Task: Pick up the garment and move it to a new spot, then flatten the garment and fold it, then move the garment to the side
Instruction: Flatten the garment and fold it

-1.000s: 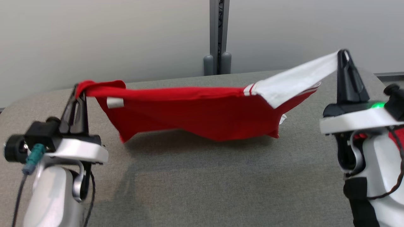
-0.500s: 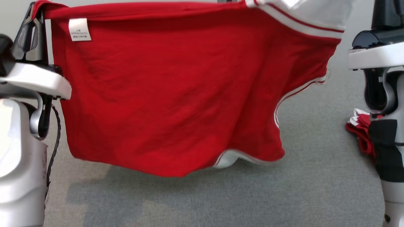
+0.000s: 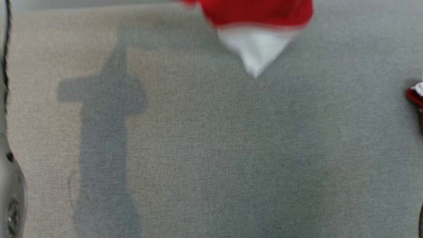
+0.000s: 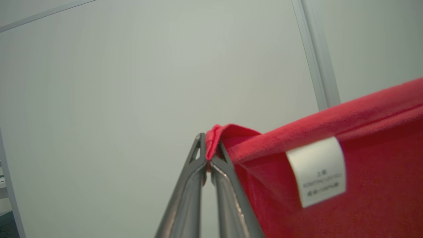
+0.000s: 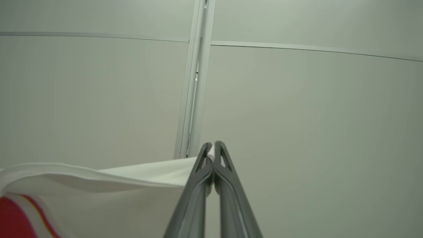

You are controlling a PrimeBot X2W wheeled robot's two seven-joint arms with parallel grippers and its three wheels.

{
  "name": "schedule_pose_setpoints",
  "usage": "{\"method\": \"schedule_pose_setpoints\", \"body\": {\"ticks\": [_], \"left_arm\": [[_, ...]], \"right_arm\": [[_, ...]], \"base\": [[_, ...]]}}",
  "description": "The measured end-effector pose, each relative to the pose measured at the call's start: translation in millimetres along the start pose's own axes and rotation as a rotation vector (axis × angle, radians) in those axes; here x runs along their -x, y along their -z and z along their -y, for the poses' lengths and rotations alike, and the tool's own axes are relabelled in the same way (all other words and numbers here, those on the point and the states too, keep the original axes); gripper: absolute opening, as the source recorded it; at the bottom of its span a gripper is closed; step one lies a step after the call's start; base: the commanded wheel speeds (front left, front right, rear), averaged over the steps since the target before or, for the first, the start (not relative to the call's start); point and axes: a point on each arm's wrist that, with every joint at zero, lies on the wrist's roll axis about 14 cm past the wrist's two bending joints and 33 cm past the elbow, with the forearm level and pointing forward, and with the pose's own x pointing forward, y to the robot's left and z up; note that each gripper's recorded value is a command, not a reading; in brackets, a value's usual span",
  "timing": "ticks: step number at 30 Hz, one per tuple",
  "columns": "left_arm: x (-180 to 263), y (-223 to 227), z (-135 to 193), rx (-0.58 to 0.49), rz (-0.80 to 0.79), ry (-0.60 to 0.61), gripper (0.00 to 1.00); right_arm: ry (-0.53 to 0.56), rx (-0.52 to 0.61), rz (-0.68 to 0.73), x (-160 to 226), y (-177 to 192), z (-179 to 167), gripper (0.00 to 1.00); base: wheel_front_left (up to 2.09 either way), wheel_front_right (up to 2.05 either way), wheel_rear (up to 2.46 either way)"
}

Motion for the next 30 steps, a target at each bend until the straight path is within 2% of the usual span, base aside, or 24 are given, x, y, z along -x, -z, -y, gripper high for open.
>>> {"method": "schedule_pose_setpoints", "body": {"ticks": [2,5,11,15,20,24,30], "left_arm": [[-12,6,-2,0.004,0.01,-0.018,0.0],[-12,40,-6,0.03,-0.056,-0.049,0.0],[16,107,-9,0.121,-0.2,-0.113,0.0],[85,192,8,0.244,-0.432,-0.168,0.0],[189,257,37,0.354,-0.694,-0.22,0.0],[265,276,44,0.391,-0.852,-0.274,0.0],[314,268,38,0.408,-0.916,-0.319,0.0]], "right_arm": [[0.016,0.022,0.021,-9,4,5,0.0],[0.03,0.032,0.008,-12,22,8,0.0],[0.044,0.004,-0.099,12,76,8,0.0],[0.053,-0.073,-0.28,70,145,-2,0.0],[0.089,-0.141,-0.512,168,201,-4,0.0],[0.118,-0.185,-0.653,238,214,-9,0.0],[0.171,-0.26,-0.785,315,204,-20,0.0]], "base": [[0.0,0.0,0.0],[0.0,0.0,0.0],[0.0,0.0,0.0],[0.0,0.0,0.0],[0.0,0.0,0.0],[0.0,0.0,0.0],[0.0,0.0,0.0]]}}
